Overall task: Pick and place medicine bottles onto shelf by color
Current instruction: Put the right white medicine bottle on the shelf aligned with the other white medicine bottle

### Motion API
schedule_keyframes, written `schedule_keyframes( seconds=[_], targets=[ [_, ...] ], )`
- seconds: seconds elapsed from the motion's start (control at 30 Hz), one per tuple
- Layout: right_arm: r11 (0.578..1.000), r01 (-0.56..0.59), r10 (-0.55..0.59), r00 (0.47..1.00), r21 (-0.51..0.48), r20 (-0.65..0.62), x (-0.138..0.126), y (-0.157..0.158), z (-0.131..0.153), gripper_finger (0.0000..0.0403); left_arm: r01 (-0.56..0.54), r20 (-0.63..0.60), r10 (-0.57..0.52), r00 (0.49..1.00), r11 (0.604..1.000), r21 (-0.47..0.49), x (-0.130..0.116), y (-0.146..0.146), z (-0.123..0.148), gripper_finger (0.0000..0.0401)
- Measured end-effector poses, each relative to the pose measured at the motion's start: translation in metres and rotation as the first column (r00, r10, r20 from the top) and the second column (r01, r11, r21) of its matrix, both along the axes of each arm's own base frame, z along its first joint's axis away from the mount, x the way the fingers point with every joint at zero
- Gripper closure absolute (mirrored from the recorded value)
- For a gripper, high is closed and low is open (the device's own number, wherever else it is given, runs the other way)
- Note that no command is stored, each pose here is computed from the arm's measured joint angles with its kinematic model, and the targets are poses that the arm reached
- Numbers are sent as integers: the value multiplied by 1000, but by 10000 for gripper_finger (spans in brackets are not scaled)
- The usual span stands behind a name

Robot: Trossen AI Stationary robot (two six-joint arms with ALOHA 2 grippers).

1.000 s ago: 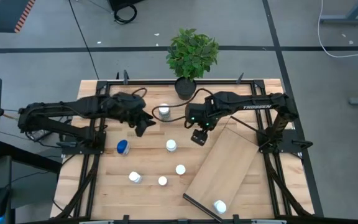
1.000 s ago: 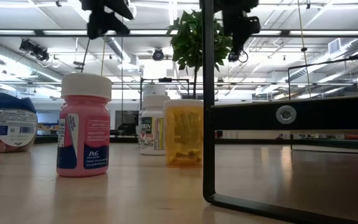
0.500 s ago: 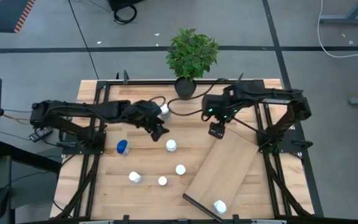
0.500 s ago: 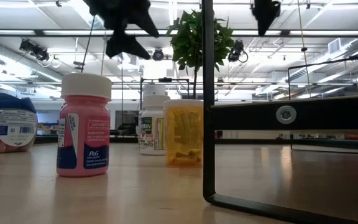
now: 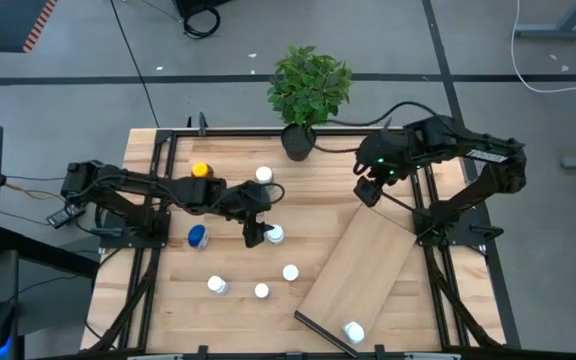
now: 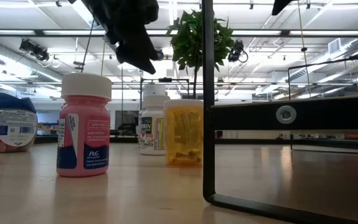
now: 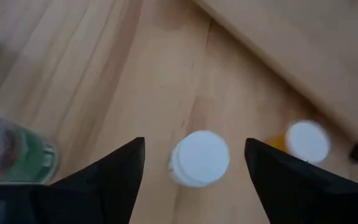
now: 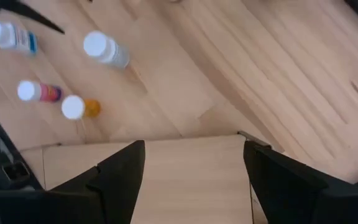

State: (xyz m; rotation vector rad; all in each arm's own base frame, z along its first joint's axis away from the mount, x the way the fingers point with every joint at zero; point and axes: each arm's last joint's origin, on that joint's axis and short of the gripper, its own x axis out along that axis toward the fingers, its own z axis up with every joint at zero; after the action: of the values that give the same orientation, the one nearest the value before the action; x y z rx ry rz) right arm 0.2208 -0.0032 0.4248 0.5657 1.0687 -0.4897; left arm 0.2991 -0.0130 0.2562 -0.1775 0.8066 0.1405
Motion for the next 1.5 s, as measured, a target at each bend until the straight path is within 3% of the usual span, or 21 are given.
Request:
schedule_keyframes(
  seconds=[0.27, 0.47, 0.63, 0.93, 1.37, 1.5],
  targets=[
    [997, 72, -72, 997, 18, 22, -4, 1, 3, 122, -9, -31, 9, 999, 1000, -21, 1, 0, -6, 117],
    [996, 93, -93, 995, 2, 25, -4, 3, 3, 122, -12, -123, 6, 992, 999, -44, -1, 6, -16, 117],
    [992, 122, -123, 992, 25, 42, -4, 15, 3, 122, 17, -95, -25, 995, 997, -81, 2, 6, -14, 117],
    [983, 181, -182, 980, 19, 77, -6, 35, 3, 122, 216, -71, -212, 975, 975, 47, 10, -6, -19, 117],
    [962, 265, -270, 954, 61, 130, -12, 63, 4, 122, 262, -182, -248, 952, 963, 61, 26, -7, -56, 117],
    [959, 272, -281, 951, 83, 131, -14, 70, 4, 122, 256, -154, -244, 957, 965, 63, 30, -7, -57, 117]
  ],
)
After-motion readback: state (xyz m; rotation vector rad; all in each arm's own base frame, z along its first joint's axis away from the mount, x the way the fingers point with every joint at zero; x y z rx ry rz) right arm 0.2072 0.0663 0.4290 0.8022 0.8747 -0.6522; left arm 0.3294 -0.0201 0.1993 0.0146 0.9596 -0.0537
